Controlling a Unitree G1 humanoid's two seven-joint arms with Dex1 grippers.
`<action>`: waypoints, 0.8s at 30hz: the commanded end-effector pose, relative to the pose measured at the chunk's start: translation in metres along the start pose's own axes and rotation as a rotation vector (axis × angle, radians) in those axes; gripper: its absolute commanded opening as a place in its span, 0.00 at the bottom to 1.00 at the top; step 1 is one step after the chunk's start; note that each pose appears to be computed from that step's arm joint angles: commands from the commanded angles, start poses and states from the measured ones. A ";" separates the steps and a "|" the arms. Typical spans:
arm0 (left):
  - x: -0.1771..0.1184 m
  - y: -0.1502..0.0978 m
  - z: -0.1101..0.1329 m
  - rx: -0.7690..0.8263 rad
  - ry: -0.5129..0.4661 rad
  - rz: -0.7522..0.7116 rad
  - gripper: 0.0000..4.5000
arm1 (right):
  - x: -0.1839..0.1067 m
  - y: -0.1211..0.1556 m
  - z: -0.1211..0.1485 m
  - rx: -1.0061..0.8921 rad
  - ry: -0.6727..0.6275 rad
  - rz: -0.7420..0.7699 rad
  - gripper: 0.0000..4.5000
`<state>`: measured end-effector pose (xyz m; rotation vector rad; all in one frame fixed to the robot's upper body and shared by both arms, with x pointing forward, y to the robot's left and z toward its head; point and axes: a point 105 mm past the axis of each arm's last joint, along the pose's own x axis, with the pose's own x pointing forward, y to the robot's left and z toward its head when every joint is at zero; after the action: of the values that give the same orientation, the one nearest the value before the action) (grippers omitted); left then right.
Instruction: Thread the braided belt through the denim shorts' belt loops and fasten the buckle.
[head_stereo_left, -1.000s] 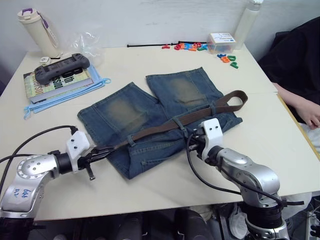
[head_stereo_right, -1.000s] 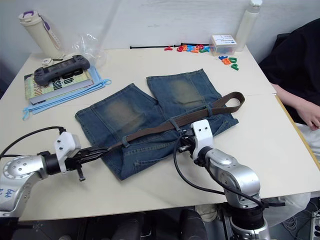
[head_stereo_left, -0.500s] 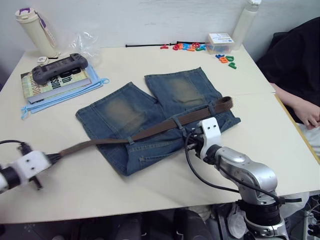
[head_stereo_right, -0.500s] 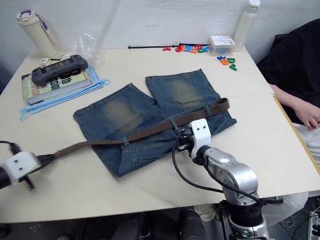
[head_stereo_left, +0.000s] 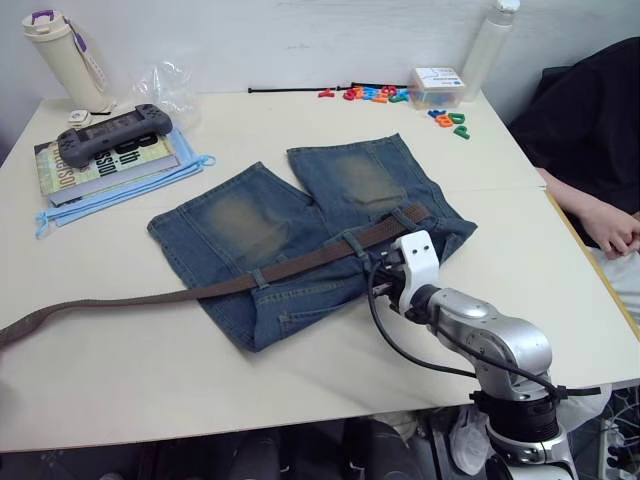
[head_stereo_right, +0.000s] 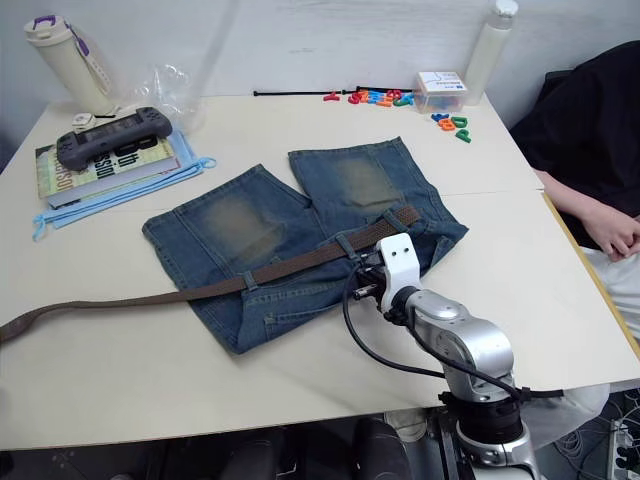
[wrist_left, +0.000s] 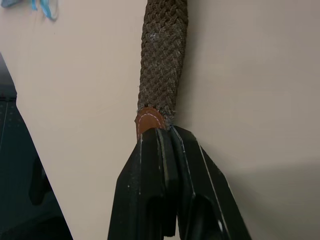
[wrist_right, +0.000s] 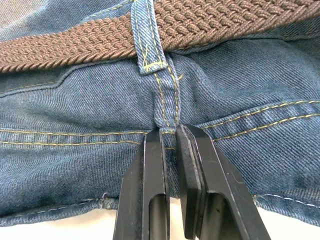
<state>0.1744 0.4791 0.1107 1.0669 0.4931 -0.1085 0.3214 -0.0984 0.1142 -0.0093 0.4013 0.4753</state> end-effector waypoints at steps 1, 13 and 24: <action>0.010 0.009 0.024 -0.064 -0.124 0.037 0.09 | 0.001 -0.018 -0.019 0.005 0.093 -0.074 0.00; 0.019 -0.019 0.172 -0.182 -0.594 -0.263 0.64 | -0.011 -0.033 0.010 -0.014 0.023 -0.077 0.91; -0.008 -0.108 0.299 -0.181 -0.887 -0.691 0.64 | -0.051 -0.085 0.061 -0.126 -0.055 -0.171 0.97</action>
<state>0.2360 0.1815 0.1403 0.5200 0.0544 -1.0300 0.3399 -0.1851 0.1744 -0.1353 0.3438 0.3345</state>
